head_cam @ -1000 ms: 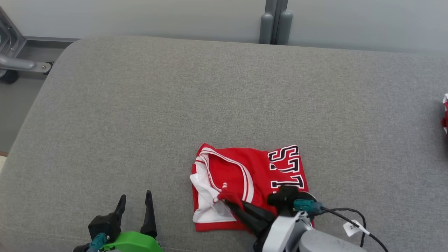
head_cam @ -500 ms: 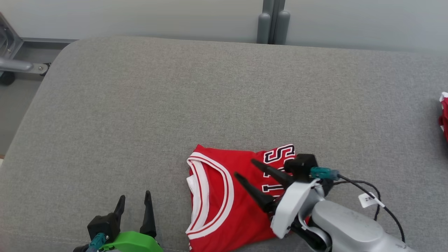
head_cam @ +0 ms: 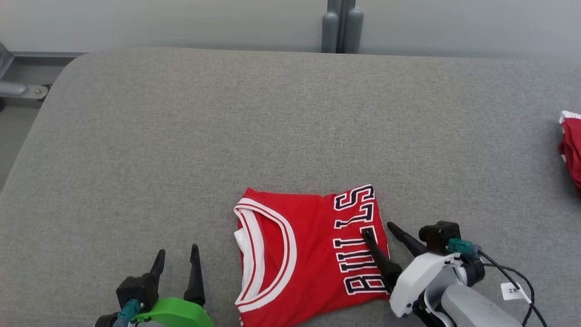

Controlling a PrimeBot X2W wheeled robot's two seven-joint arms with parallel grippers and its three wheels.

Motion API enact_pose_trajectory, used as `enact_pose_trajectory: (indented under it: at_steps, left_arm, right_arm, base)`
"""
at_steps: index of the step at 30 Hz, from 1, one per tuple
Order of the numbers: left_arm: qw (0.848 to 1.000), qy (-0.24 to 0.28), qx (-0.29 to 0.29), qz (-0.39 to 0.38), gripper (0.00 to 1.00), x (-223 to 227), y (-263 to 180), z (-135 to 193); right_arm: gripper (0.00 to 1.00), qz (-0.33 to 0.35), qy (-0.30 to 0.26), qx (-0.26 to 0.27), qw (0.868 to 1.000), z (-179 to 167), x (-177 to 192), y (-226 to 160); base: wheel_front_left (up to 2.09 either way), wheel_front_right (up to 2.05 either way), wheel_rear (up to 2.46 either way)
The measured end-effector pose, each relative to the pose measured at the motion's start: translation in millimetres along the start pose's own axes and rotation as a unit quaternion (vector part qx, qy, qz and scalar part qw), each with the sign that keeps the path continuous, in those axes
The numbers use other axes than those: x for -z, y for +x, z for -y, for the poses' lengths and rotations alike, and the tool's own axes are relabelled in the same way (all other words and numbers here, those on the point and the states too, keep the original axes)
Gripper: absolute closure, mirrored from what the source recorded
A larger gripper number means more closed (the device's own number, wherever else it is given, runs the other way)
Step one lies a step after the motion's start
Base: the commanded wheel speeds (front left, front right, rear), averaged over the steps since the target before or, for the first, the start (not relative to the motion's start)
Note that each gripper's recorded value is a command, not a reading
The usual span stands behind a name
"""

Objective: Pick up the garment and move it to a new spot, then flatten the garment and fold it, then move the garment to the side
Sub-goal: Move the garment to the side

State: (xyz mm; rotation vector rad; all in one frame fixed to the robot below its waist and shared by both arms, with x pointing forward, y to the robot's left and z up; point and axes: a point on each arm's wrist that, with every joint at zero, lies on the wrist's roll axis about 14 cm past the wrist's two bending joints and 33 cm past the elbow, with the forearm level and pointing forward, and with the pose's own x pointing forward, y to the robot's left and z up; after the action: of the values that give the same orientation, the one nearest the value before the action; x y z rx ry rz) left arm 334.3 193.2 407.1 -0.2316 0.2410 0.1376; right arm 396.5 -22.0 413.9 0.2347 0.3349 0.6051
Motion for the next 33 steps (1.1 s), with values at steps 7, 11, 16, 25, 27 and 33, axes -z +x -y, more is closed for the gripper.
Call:
enact_pose_trajectory:
  at_steps: [7, 11, 16, 25, 27, 33]
  left_arm:
    - [1.000, 0.001, -0.003, 0.001, 0.00, -1.4, 1.3, -1.7]
    - [1.000, 0.002, -0.006, 0.001, 0.00, -1.6, 1.5, -3.6]
    - [1.000, 0.007, 0.007, 0.009, 0.00, -7.1, 6.1, 3.9]
    - [0.997, 0.034, 0.069, 0.019, 0.00, -14.4, 20.6, 41.1]
    - [0.995, 0.038, 0.089, 0.023, 0.00, -16.4, 24.6, 53.3]
    - [0.985, 0.050, 0.160, 0.025, 0.00, -17.0, 35.1, 101.0]
  right_arm:
    - [0.00, -0.041, 0.008, 0.006, 0.999, 0.3, 24.6, 8.1]
    - [1.00, -0.055, -0.001, -0.004, 0.998, -2.6, 28.3, 16.5]
    - [1.00, -0.039, 0.002, 0.013, 0.999, 11.6, 13.6, 20.9]
    - [1.00, 0.028, 0.015, 0.136, 0.990, 87.9, -23.2, -19.8]
    - [1.00, 0.033, 0.018, 0.160, 0.986, 99.4, -21.8, -35.5]
    - [1.00, 0.055, 0.037, 0.226, 0.972, 124.5, -19.7, -83.5]
  base:
    - [0.00, 0.00, 0.00]
    - [0.00, 0.00, 0.00]
    - [0.00, 0.00, 0.00]
    - [0.00, 0.00, 0.00]
    - [0.00, 0.00, 0.00]
    - [0.00, 0.00, 0.00]
